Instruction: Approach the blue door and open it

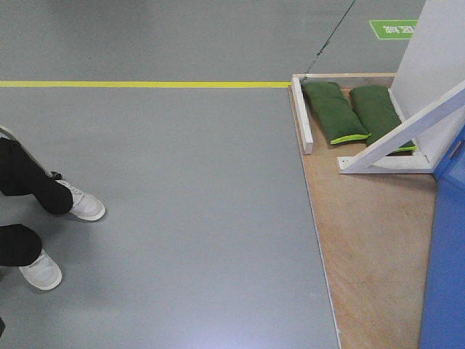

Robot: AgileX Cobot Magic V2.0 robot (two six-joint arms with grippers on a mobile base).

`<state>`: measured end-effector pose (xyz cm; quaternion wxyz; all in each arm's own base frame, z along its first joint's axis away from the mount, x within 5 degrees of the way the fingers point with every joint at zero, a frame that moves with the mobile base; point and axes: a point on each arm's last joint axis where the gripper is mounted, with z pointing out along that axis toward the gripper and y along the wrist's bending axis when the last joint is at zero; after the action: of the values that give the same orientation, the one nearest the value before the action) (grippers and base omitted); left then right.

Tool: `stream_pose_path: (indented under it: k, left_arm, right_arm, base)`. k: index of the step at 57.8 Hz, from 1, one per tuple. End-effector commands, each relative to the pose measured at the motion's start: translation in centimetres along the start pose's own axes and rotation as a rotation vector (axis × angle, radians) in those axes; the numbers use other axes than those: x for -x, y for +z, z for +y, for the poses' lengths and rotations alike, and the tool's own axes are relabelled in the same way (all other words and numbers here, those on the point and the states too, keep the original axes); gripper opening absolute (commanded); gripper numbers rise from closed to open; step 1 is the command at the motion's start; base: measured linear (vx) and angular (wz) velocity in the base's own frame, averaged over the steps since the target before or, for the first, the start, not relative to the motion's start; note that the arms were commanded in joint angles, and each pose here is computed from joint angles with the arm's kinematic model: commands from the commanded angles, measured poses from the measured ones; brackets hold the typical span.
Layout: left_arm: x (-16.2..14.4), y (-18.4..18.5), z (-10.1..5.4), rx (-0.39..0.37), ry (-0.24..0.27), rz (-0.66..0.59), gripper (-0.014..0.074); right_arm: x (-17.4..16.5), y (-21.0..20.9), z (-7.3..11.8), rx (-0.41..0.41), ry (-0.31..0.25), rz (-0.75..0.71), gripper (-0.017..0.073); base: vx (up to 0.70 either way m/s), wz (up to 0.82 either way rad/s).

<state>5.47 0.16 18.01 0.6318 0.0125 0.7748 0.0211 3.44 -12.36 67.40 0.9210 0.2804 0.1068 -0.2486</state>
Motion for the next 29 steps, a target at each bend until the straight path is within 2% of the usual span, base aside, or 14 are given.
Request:
stream_pose_path:
  k: [1,4,6,12,20,29]
  left_arm:
    - [1.7,-0.4,0.0,-0.007,-0.008,-0.124,0.0073]
    - [1.7,-0.4,0.0,-0.007,-0.008,-0.124,0.0073]
    - [1.7,-0.4,0.0,-0.007,-0.008,-0.124,0.0073]
    - [1.7,-0.4,0.0,-0.007,-0.008,-0.124,0.0073]
    - [1.7,-0.4,0.0,-0.007,-0.008,-0.124,0.0073]
    - [1.7,-0.4,0.0,-0.007,-0.008,-0.124,0.0073]
  right_arm:
    - [0.2,-0.1,0.1,0.044,-0.271,-0.056,0.0012]
    - [-0.1,-0.2,0.1,0.063,-0.373,-0.066,0.0012]
    - [-0.2,-0.2,0.1,0.073,-0.422,-0.068,0.0012]
    - [-0.4,-0.2,0.2,0.093,-0.502,-0.059,0.0012]
    - [-1.2,-0.1,-0.2,0.086,-0.518,0.006,0.0012]
    - [-4.4,0.7,-2.2,0.05,-0.527,0.173,0.0012]
  base:
    - [0.0,0.0]
    - [0.0,0.0]
    - [0.0,0.0]
    - [0.0,0.0]
    - [0.0,0.0]
    - [0.0,0.0]
